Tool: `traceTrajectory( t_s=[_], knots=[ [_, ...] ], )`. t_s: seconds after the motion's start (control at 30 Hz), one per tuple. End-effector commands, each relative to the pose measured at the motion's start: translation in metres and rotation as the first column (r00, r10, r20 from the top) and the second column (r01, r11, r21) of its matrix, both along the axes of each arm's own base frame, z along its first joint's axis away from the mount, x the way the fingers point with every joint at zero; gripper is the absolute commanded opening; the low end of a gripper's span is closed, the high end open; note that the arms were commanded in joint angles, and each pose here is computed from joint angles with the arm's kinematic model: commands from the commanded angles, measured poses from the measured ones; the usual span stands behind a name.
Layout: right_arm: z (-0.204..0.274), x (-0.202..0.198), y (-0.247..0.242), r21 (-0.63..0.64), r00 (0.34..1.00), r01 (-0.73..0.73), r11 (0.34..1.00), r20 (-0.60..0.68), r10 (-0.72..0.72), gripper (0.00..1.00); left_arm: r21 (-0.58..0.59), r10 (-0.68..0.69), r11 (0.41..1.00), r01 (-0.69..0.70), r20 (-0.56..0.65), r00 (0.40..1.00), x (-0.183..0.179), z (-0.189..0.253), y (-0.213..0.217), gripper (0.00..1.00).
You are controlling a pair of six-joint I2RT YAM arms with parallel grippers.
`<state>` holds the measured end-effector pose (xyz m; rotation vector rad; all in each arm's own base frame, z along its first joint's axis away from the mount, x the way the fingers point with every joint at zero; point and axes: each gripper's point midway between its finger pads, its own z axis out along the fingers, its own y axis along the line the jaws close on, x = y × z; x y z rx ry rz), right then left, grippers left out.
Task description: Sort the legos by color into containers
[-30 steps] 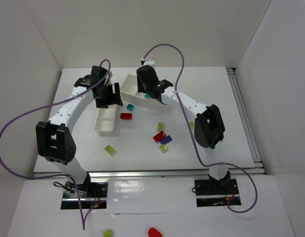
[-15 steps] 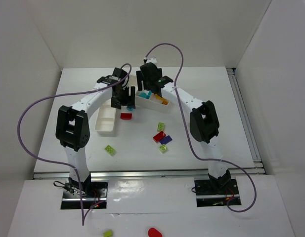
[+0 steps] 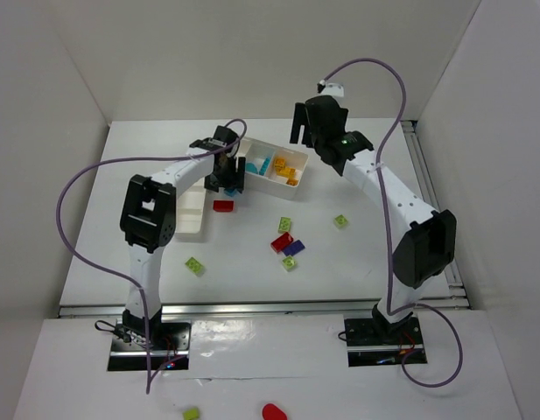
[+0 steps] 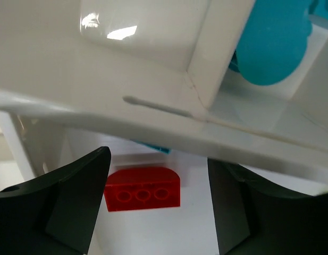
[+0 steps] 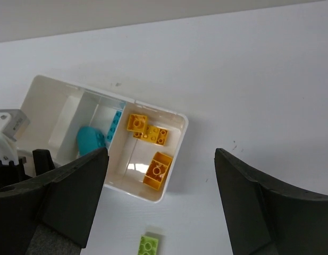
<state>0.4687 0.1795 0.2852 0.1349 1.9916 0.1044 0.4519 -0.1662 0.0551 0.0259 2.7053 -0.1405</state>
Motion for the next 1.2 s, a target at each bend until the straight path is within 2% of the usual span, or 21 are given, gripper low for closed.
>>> traceTrajectory(
  t_s=[0.0,0.13,0.17,0.3,0.33,0.47,0.57,0.7,0.83,0.97,1.07,1.13,1.17],
  knots=[
    [-0.016,-0.012,-0.015,-0.002,0.997,0.048,0.999,-0.062,-0.048,0.87,0.048,-0.008,0.999,0.005,0.064,0.998,0.019,-0.005,0.007,0.83],
    [-0.020,-0.016,-0.022,-0.007,0.996,0.058,0.998,-0.071,-0.058,0.86,0.045,-0.027,0.999,0.023,0.092,0.995,0.025,-0.011,0.000,0.76],
    [-0.020,-0.015,-0.026,-0.007,0.995,0.067,0.998,-0.071,-0.067,0.86,0.055,-0.021,0.998,0.015,0.105,0.994,0.027,-0.013,0.002,0.70],
    [-0.020,-0.015,-0.026,-0.007,0.995,0.067,0.998,-0.071,-0.067,0.86,0.058,-0.046,0.998,0.039,0.123,0.991,0.027,-0.015,-0.002,0.56],
    [-0.020,-0.013,-0.030,-0.007,0.995,0.076,0.997,-0.071,-0.076,0.86,0.058,-0.046,0.998,0.039,0.123,0.991,0.027,-0.015,-0.002,0.48],
    [-0.020,-0.013,-0.030,-0.007,0.995,0.076,0.997,-0.071,-0.076,0.86,0.071,-0.042,0.997,0.034,0.113,0.993,0.020,-0.011,0.003,0.32],
    [-0.020,-0.012,-0.035,-0.007,0.994,0.085,0.996,-0.071,-0.085,0.86,0.075,-0.038,0.997,0.029,0.117,0.992,0.013,-0.003,0.002,0.32],
    [-0.016,-0.013,-0.035,-0.003,0.994,0.085,0.996,-0.063,-0.085,0.86,0.061,-0.032,0.998,0.022,0.167,0.986,0.004,0.037,0.002,0.25],
    [-0.011,-0.015,-0.036,0.003,0.995,0.085,0.996,-0.054,-0.085,0.86,0.032,-0.046,0.999,0.040,0.202,0.978,-0.005,0.068,-0.002,0.23],
    [-0.011,-0.017,-0.037,0.003,0.995,0.085,0.996,-0.054,-0.085,0.86,0.007,-0.049,0.999,0.050,0.314,0.948,0.010,0.116,-0.012,0.23],
    [-0.012,-0.021,-0.039,-0.001,0.995,0.085,0.996,-0.060,-0.085,0.86,-0.034,-0.079,0.995,0.097,0.353,0.932,0.027,0.134,-0.032,0.23],
    [-0.014,-0.024,-0.046,-0.011,0.992,0.102,0.995,-0.069,-0.102,0.86,-0.053,-0.080,0.993,0.104,0.339,0.937,0.041,0.125,-0.042,0.23],
    [-0.009,-0.025,-0.047,-0.005,0.993,0.102,0.995,-0.058,-0.102,0.86,-0.077,-0.089,0.989,0.127,0.378,0.922,0.050,0.141,-0.055,0.23]
  ],
)
